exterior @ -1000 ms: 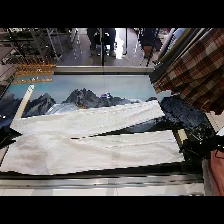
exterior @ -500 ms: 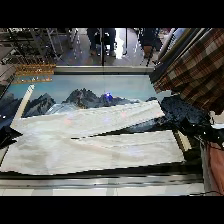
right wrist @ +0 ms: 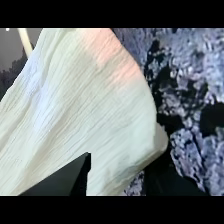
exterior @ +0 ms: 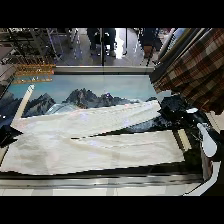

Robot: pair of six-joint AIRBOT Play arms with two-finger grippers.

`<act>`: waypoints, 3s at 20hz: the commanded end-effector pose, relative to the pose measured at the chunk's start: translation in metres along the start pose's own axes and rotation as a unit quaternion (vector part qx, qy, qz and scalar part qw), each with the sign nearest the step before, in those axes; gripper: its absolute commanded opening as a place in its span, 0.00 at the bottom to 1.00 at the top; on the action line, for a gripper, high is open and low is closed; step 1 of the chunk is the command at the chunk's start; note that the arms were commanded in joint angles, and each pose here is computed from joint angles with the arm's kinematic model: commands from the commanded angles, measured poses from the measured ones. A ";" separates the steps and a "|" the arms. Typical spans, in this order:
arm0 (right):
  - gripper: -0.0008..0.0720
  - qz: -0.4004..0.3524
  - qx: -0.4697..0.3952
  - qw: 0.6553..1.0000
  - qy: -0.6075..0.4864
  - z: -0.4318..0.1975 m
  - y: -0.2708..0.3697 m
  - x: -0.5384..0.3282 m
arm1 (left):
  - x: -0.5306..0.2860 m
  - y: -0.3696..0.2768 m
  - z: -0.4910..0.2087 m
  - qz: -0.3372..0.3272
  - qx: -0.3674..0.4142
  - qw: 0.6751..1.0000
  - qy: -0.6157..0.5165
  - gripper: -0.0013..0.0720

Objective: Fold the clothes and pants, and hang the long-sleeved shirts on hangers.

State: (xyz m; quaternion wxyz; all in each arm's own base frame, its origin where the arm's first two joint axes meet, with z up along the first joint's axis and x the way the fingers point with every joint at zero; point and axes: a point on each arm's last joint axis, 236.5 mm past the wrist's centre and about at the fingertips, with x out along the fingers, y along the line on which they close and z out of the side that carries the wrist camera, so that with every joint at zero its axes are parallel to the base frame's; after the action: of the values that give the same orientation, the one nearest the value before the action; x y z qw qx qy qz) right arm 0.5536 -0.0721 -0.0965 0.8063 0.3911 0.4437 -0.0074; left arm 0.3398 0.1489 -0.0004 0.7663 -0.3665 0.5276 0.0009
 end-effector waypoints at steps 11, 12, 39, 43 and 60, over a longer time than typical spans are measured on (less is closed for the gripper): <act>0.03 -0.329 -0.130 0.924 0.149 -0.032 -0.090 -0.134 | -0.068 0.119 -0.041 0.271 -0.092 0.958 0.031 0.80; 0.04 -0.325 -0.128 0.924 0.154 -0.034 -0.086 -0.142 | -0.069 0.122 -0.042 0.271 -0.097 0.957 0.031 0.82; 0.71 -0.104 0.124 0.976 0.144 -0.227 -0.134 -0.232 | -0.008 0.145 -0.068 0.126 -0.239 0.961 -0.063 0.86; 0.69 -0.142 0.100 0.979 0.111 -0.212 -0.156 -0.231 | -0.007 0.144 -0.067 0.125 -0.240 0.961 -0.063 0.70; 0.03 -0.075 0.045 0.989 0.119 -0.204 -0.117 -0.195 | -0.001 0.128 -0.065 0.077 -0.236 0.968 -0.040 0.03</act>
State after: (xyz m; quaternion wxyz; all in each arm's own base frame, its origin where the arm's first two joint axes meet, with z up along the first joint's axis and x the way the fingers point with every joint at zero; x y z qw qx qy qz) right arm 0.2420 -0.0987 -0.1065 0.7172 0.3901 0.5736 -0.0664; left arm 0.2363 0.2087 -0.0931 0.6692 -0.5021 0.5025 0.2183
